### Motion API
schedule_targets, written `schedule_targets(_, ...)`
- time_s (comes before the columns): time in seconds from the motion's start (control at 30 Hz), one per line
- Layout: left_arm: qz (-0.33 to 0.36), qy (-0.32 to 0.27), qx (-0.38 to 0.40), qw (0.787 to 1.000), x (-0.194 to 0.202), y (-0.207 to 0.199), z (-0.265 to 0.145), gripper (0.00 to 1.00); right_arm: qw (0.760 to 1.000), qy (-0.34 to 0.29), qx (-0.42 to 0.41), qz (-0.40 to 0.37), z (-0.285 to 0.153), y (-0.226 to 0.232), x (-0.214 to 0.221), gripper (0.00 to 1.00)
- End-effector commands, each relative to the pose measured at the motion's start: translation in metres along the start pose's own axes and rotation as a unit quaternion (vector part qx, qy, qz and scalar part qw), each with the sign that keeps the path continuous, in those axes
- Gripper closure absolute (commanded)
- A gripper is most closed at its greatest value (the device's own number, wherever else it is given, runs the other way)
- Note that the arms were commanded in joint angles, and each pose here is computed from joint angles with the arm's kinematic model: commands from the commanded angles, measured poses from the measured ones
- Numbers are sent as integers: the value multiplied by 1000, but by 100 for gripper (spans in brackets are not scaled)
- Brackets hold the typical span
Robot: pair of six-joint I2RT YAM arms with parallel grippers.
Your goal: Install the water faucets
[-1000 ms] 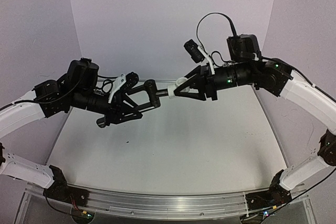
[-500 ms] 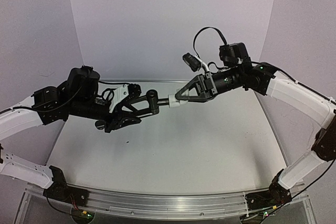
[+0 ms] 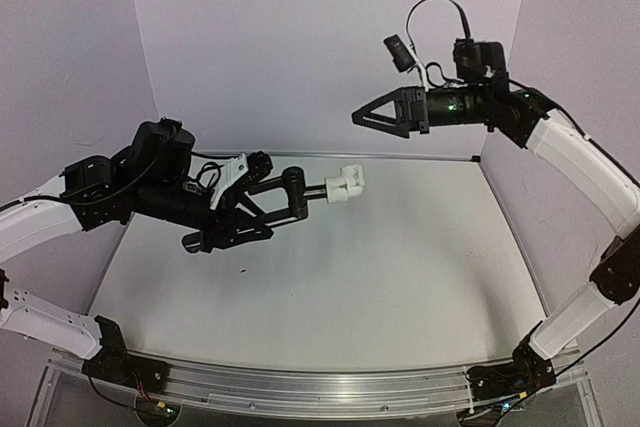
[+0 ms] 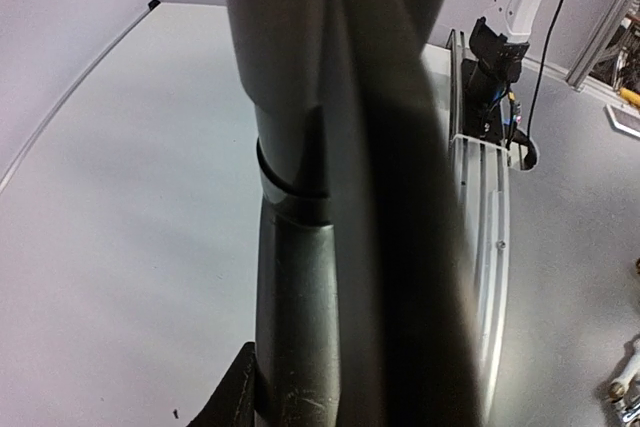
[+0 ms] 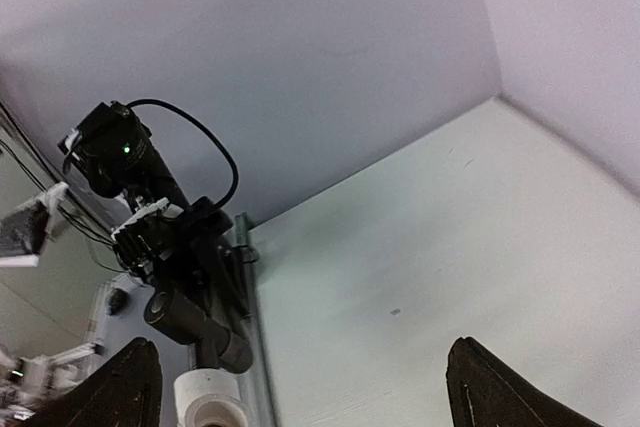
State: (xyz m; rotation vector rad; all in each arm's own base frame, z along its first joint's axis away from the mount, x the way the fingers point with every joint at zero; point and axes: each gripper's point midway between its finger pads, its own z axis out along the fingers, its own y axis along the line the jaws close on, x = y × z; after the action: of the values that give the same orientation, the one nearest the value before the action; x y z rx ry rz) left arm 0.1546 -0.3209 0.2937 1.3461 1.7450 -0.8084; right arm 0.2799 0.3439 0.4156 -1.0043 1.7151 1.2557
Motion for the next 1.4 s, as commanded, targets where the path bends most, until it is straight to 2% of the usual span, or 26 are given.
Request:
schedule_targets(0.0, -58, -87, 41, 994, -58, -9, -26, 100, 951, -38, 74, -298, -39, 25, -33, 4)
schedule_targets(0.17, -140, -87, 138, 977, -68, -17, -32, 100, 891, -23, 75, -448, -47, 48, -14, 4)
schedule_targets(0.4, -182, -85, 258, 945, -81, -40, -43, 100, 766, 24, 53, -641, -35, 78, 41, 2)
schedule_targets(0.57, -204, -59, 326, 921, -83, -54, -43, 100, 722, 43, 44, -689, -25, 79, 57, 2)
schedule_targets(0.77, -215, -48, 351, 910, -84, -57, -42, 100, 686, 50, 38, -725, -15, 81, 66, 8)
schedule_targets(0.87, -221, -41, 364, 904, -83, -58, -39, 100, 675, 46, 40, -736, -10, 83, 67, 14)
schedule_targets(1.13, -226, -34, 379, 897, -83, -58, -36, 100, 675, 41, 34, -736, -2, 86, 68, 30)
schedule_targets(1.23, -225, -32, 384, 895, -84, -59, -36, 100, 678, 42, 34, -733, 1, 85, 68, 37)
schedule_targets(1.37, -210, -35, 380, 900, -81, -60, -36, 100, 705, 38, 40, -707, 4, 84, 63, 46)
